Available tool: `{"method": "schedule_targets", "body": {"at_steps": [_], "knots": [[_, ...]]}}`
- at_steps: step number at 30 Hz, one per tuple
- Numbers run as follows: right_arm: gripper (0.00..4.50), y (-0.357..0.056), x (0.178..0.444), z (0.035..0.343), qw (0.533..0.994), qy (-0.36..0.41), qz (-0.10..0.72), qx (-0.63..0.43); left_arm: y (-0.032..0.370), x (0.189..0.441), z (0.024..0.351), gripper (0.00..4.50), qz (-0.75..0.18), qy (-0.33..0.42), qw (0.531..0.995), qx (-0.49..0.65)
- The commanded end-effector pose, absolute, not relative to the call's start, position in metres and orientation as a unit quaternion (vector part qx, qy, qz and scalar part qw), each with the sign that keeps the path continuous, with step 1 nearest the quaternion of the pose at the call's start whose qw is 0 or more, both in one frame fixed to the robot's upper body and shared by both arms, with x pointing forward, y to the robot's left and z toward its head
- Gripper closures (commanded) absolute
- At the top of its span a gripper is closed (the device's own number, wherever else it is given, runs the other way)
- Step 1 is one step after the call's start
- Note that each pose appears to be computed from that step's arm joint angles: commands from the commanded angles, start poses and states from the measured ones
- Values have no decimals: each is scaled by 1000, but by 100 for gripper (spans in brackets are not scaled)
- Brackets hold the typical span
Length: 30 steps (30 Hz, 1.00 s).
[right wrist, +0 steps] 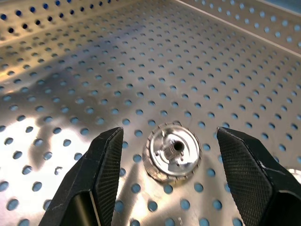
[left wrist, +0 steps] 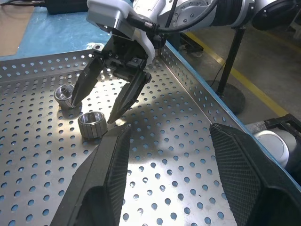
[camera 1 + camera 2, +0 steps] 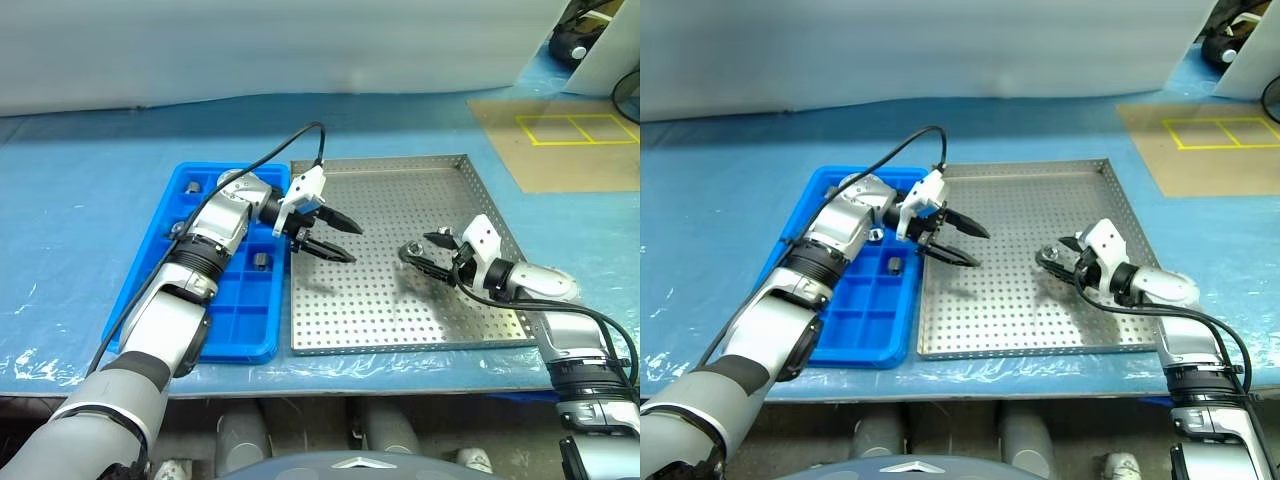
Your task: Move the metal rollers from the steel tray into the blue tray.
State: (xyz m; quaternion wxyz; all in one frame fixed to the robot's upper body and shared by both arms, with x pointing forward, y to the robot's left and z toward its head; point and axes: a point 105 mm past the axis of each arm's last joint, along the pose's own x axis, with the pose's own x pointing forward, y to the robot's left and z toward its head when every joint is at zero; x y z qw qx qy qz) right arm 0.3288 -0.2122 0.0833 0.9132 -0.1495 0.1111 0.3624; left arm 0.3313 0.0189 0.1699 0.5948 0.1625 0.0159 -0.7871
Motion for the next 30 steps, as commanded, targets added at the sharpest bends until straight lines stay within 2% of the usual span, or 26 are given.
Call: {"method": "schedule_targets", "body": {"at_steps": [1,12,15,17,21,26,30], "knots": [[125,-207,338,88,913,89,366,-155,24,331,180,168,-782,-3,597,176],[125,-204,348,60,912,113,367,-144,34,333,177,168,-767,4,616,180],[184,-205,347,60,913,111,367,-139,35,334,179,168,-763,1,621,180],[251,-206,347,60,913,111,365,-145,36,335,180,168,-761,-1,623,179],[281,-199,346,64,907,106,382,-146,40,343,190,168,-741,-18,646,180],[281,-186,349,68,897,95,400,-162,48,356,208,168,-707,-44,682,182],[281,-160,351,92,882,64,446,-140,71,372,220,168,-664,-43,722,192]]}}
